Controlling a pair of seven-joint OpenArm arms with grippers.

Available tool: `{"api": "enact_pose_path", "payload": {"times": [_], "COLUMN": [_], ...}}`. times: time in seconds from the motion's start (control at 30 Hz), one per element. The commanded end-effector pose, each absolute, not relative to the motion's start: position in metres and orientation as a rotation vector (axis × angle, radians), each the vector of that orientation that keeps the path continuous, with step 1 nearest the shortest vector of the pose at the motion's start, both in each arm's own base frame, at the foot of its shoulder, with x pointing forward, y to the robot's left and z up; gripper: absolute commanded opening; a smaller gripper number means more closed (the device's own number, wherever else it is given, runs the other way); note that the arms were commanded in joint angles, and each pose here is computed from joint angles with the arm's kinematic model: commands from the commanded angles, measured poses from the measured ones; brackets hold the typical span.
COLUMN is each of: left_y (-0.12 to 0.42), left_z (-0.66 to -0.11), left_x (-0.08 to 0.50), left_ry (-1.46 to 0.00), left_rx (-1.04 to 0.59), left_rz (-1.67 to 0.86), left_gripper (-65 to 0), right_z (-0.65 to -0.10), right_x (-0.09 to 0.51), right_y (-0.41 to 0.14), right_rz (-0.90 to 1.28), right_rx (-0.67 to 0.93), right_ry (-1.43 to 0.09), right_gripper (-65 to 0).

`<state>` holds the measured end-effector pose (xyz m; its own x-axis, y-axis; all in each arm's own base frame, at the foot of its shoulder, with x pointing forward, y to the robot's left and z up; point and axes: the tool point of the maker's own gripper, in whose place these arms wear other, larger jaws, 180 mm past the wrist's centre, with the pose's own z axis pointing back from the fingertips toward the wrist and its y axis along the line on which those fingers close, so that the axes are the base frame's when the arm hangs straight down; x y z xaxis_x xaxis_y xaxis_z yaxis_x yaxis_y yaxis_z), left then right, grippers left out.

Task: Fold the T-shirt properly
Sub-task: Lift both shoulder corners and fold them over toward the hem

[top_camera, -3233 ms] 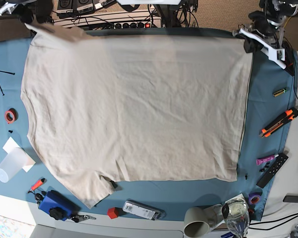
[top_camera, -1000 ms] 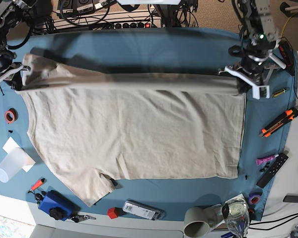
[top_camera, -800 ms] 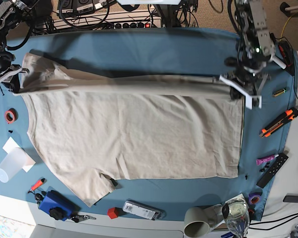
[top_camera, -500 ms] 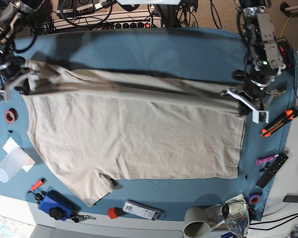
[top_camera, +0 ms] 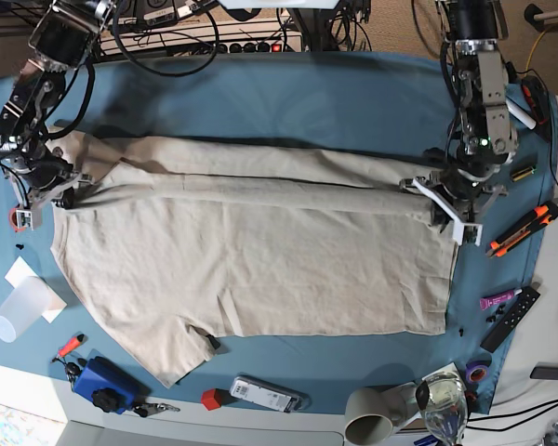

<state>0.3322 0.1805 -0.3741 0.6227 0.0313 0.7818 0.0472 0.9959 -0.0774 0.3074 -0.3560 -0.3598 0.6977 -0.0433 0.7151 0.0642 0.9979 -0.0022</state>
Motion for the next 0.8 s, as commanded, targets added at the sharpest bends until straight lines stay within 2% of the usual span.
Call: {"api": "enact_pose_path", "payload": {"times": [0.0, 0.53, 0.77], "left_y": [0.184, 0.201, 0.206], "left_z": [-0.356, -0.347, -0.379], "left_x": [0.347, 0.370, 0.380], "left_ry": [-0.969, -1.004, -0.942], "left_rx": [-0.084, -0.003, -0.022], "left_rz": [-0.014, 0.019, 0.052], "left_gripper": [-65.0, -65.0, -65.0], "right_z": [-0.336, -0.310, -0.317], "right_x": [0.325, 0.354, 0.359], "right_y": [-0.364, -0.371, -0.374], "right_rz": [-0.059, -0.062, -0.090], "right_rx": [-0.041, -0.070, -0.049], "right_ry": [-0.889, -0.994, -1.010], "right_gripper": [-65.0, -65.0, -65.0]}}
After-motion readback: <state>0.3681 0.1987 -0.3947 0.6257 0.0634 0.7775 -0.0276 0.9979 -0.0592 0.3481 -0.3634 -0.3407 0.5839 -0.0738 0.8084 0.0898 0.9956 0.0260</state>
